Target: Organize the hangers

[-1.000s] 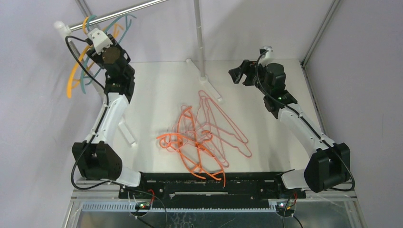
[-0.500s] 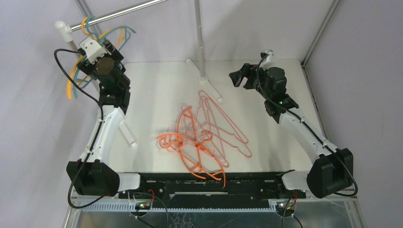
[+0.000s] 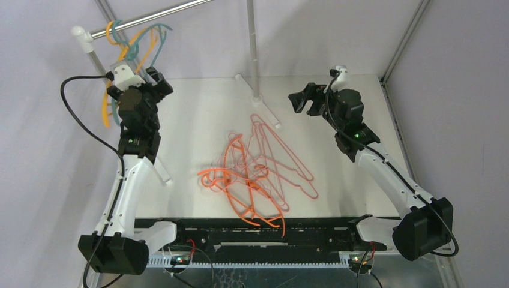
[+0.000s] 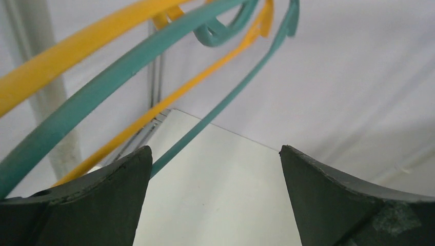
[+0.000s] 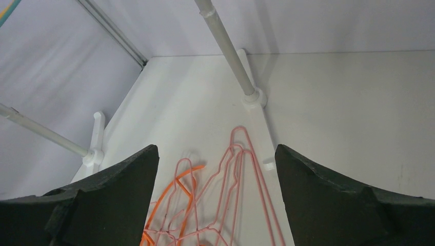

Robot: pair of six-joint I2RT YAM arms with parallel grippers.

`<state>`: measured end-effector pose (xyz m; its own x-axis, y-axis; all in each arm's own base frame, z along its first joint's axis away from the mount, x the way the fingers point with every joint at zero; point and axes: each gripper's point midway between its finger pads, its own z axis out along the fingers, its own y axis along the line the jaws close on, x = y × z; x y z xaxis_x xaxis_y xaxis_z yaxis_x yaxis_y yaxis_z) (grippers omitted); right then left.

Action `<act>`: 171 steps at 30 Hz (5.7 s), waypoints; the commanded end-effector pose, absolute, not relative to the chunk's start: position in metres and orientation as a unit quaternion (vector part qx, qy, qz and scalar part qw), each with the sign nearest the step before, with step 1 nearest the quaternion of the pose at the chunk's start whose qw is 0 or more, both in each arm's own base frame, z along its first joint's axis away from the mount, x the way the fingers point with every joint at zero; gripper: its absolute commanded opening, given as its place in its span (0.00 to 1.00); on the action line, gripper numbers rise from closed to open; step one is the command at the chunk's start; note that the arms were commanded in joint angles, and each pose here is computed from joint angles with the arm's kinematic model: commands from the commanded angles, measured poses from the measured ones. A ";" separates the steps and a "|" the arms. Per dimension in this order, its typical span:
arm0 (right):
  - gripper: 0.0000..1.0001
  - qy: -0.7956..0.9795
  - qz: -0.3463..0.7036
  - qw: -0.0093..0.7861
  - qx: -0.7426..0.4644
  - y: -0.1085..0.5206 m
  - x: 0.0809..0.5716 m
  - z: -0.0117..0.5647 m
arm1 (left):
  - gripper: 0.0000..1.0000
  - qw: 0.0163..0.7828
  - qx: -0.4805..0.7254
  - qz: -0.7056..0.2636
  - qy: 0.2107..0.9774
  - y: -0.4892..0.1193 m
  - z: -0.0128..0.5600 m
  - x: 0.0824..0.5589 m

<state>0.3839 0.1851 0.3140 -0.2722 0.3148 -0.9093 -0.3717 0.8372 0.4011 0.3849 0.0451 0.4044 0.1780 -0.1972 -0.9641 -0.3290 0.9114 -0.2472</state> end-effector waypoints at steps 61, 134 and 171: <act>0.63 0.862 0.209 0.412 -0.209 0.270 0.307 0.147 | 1.00 0.593 -0.060 -0.062 0.801 -0.125 0.190 0.328; 0.00 0.614 0.634 0.414 -0.223 0.350 0.282 0.445 | 1.00 0.622 -0.219 0.016 0.751 -0.030 0.150 0.265; 0.00 0.603 0.599 0.525 -0.048 0.346 0.509 0.442 | 0.99 0.626 -0.202 -0.006 0.753 -0.040 0.152 0.269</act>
